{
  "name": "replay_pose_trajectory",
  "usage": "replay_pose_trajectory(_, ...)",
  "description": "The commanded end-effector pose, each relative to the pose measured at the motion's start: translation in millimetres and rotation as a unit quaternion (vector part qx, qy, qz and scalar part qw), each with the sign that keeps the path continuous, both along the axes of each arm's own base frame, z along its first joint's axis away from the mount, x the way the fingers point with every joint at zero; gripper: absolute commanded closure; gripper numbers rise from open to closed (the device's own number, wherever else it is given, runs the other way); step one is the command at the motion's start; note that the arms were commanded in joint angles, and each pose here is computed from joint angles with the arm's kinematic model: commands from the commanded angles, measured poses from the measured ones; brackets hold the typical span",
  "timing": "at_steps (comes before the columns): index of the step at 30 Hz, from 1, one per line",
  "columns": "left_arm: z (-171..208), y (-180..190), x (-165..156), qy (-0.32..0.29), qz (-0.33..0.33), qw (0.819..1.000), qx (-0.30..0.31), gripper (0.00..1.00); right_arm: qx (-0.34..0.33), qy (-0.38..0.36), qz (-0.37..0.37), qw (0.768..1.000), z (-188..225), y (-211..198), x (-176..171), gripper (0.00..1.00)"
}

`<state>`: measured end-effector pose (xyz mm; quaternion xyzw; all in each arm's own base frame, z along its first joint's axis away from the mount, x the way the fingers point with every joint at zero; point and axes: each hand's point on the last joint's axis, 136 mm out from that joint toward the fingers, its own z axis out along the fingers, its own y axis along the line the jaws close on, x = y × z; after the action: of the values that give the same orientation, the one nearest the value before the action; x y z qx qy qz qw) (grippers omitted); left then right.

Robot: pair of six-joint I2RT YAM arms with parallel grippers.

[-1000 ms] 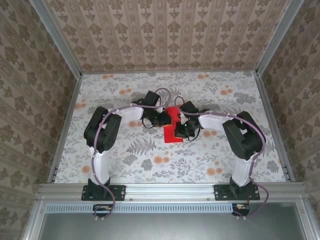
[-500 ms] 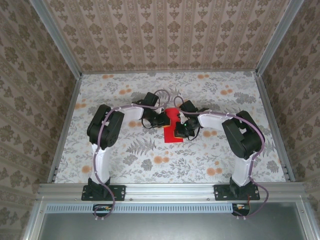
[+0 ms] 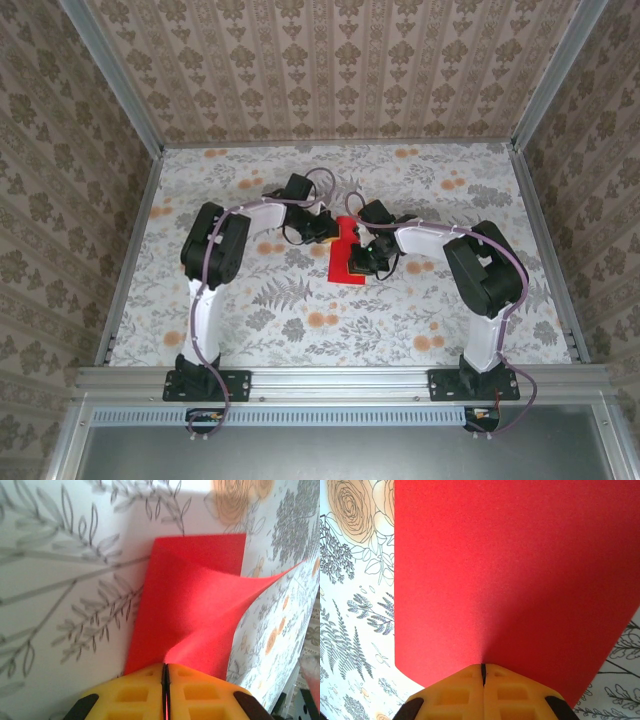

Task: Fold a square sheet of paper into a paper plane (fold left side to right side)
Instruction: First fold the square sheet of paper in half at the center of the table.

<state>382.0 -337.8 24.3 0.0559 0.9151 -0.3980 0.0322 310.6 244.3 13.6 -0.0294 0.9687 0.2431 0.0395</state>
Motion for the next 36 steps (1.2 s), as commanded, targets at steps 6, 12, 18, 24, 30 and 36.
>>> replay_pose_trajectory(6, -14.4, 17.9, 53.4, -0.045, 0.048, 0.997, 0.047, 0.88, -0.09, 0.07, 0.003, 0.994, -38.5, -35.4, -34.2, 1.0)
replay_pose_trajectory(12, -16.8, 15.5, 64.7, -0.049, 0.049, 0.996, 0.059, 0.88, -0.09, 0.069, 0.005, 0.994, -38.0, -35.8, -34.5, 1.0)
replay_pose_trajectory(18, -23.6, 17.8, 70.2, -0.049, 0.052, 0.995, 0.075, 0.87, -0.096, 0.077, 0.01, 0.992, -37.1, -38.5, -39.2, 1.0)
replay_pose_trajectory(24, -22.4, 20.9, 75.2, -0.053, 0.052, 0.994, 0.084, 0.86, -0.098, 0.077, 0.017, 0.992, -34.1, -40.2, -42.0, 1.0)
replay_pose_trajectory(30, 16.2, 30.8, 96.1, -0.085, 0.066, 0.992, 0.058, 0.83, -0.061, 0.05, 0.017, 0.997, -25.8, -26.7, -31.6, 0.99)
replay_pose_trajectory(36, 59.2, 47.4, 80.0, -0.12, 0.065, 0.989, 0.05, 0.81, 0.043, -0.057, -0.003, 0.997, 26.2, 4.2, 10.4, 0.76)
